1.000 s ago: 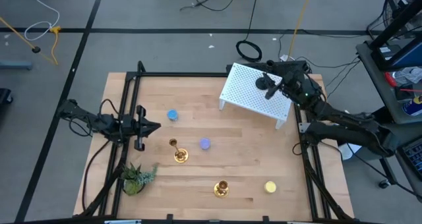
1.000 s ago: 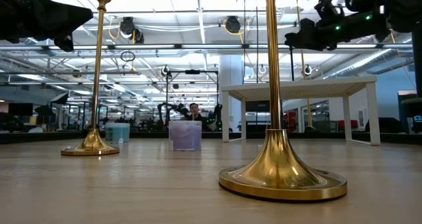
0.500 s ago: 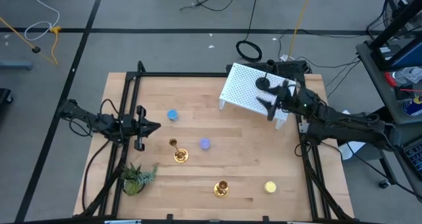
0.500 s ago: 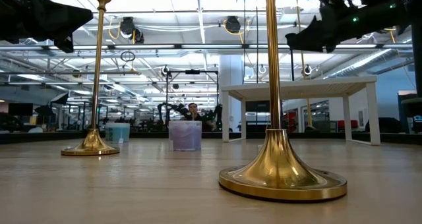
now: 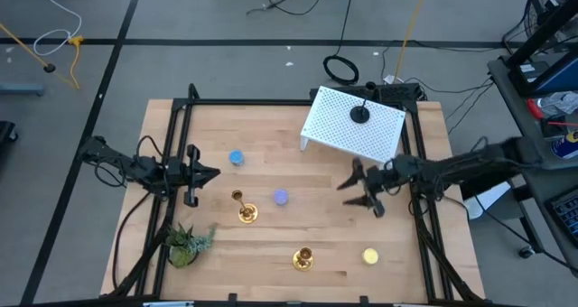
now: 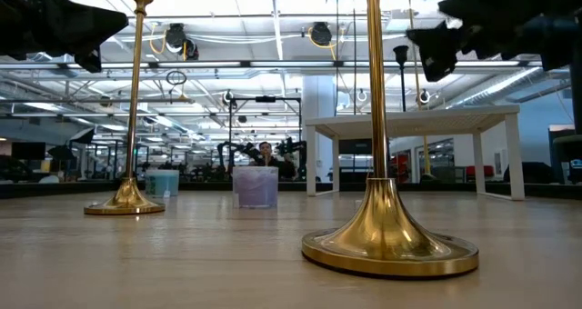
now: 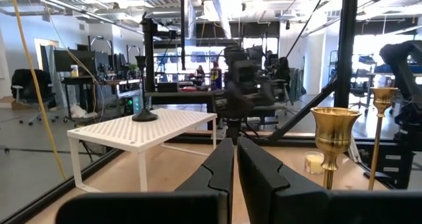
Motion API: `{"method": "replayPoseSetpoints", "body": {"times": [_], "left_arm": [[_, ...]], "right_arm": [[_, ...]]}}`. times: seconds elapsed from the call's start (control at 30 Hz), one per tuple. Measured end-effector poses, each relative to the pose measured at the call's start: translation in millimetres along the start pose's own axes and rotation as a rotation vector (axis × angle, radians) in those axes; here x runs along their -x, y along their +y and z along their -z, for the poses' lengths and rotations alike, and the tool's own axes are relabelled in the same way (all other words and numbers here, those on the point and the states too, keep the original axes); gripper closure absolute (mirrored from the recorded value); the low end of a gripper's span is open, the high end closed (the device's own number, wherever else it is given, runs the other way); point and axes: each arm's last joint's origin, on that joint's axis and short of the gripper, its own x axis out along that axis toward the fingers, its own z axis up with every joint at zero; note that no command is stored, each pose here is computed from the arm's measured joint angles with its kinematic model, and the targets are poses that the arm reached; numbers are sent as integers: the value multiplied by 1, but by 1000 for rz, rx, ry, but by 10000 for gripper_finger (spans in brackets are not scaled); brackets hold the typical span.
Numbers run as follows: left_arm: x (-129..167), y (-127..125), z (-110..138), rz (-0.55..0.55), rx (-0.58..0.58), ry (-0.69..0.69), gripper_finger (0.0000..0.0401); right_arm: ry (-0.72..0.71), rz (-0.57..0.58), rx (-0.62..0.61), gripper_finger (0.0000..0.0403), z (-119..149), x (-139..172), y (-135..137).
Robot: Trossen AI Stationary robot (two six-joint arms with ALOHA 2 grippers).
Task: Pick & Place candle stick holders
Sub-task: Put the right gold candle holder on the shelf aligned with the black candle holder
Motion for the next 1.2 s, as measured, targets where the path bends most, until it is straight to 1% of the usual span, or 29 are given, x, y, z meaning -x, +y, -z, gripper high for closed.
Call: {"method": "replayPoseSetpoints", "body": {"times": [0.07, 0.17, 0.33, 0.47, 0.57, 0.7, 0.83, 0.9, 1.2], "left_arm": [[0, 0, -1, -1, 3, -6, 373], [0, 0, -1, -1, 5, -9, 373], [0, 0, -1, -1, 5, -9, 373], [0, 0, -1, -1, 6, -10, 373], [0, 0, -1, -1, 5, -5, 373], [0, 0, 0, 0, 34, -5, 373], [0, 0, -1, 1, 28, -5, 373], [0, 0, 0, 1, 28, -4, 373], [0, 0, 0, 1, 27, -2, 373]], "right_arm": [[-11, -24, 5, 188, 5, -9, 6], [-4, -20, 12, 188, 13, -25, 15], [68, -101, 15, 188, 21, -57, 30], [105, -145, 40, 188, 25, -85, 41], [108, -166, 56, 188, 23, -104, 47], [115, -196, 70, 188, 23, -127, 54], [117, -333, 93, 188, 22, -145, 60], [118, -377, 94, 188, 21, -151, 62], [120, -353, 109, 188, 25, -167, 54]]}}
